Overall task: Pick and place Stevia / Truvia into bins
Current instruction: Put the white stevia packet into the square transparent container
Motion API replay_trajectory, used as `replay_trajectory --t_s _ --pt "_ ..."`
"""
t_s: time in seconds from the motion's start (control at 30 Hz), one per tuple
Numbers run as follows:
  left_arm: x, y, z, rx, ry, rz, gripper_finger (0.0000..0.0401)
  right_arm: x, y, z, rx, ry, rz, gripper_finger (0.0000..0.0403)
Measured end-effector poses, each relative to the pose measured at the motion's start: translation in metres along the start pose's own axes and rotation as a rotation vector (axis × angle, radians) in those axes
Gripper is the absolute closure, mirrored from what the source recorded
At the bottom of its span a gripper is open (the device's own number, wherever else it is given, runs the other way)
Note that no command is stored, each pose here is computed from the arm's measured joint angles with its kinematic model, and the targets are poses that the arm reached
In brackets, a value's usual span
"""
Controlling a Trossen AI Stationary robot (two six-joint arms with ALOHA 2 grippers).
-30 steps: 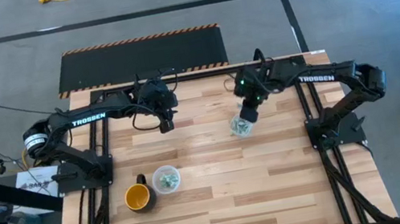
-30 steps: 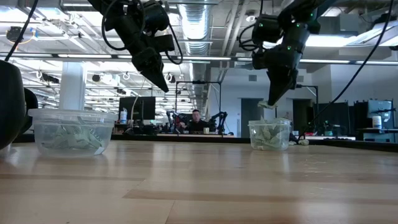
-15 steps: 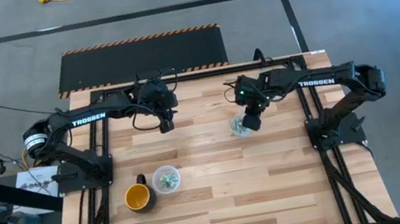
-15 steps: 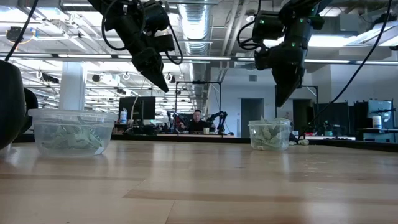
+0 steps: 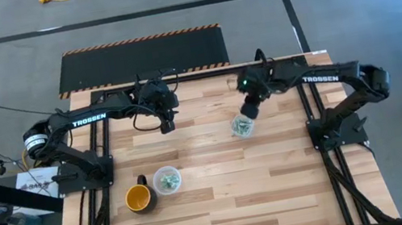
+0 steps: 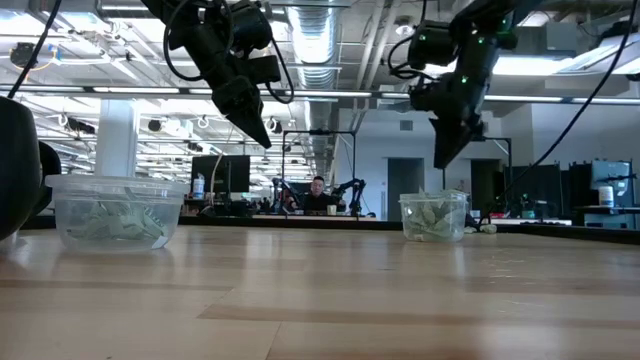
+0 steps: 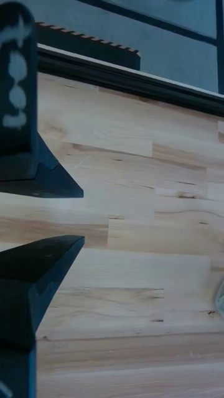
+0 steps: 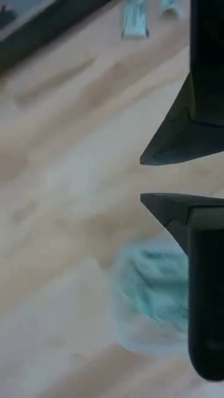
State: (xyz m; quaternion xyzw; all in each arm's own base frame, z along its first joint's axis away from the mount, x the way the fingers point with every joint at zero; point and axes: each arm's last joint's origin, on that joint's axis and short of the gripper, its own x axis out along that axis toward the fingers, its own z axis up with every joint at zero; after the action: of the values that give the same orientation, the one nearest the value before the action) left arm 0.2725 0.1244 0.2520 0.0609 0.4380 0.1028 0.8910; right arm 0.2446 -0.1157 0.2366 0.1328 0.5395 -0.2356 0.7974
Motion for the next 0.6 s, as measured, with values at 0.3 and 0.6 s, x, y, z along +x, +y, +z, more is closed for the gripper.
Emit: replay_trajectory --t_s 0.3,0.6 --pt "0.0 0.0 0.0 -0.007 0.0 0.0 0.0303 0.018 -0.085 -0.001 0.475 0.021 -0.12 0.0326" --pt "0.0 0.0 0.0 0.0 0.0 0.0 0.0303 0.047 -0.15 -0.017 0.682 0.096 -0.178 0.0326"
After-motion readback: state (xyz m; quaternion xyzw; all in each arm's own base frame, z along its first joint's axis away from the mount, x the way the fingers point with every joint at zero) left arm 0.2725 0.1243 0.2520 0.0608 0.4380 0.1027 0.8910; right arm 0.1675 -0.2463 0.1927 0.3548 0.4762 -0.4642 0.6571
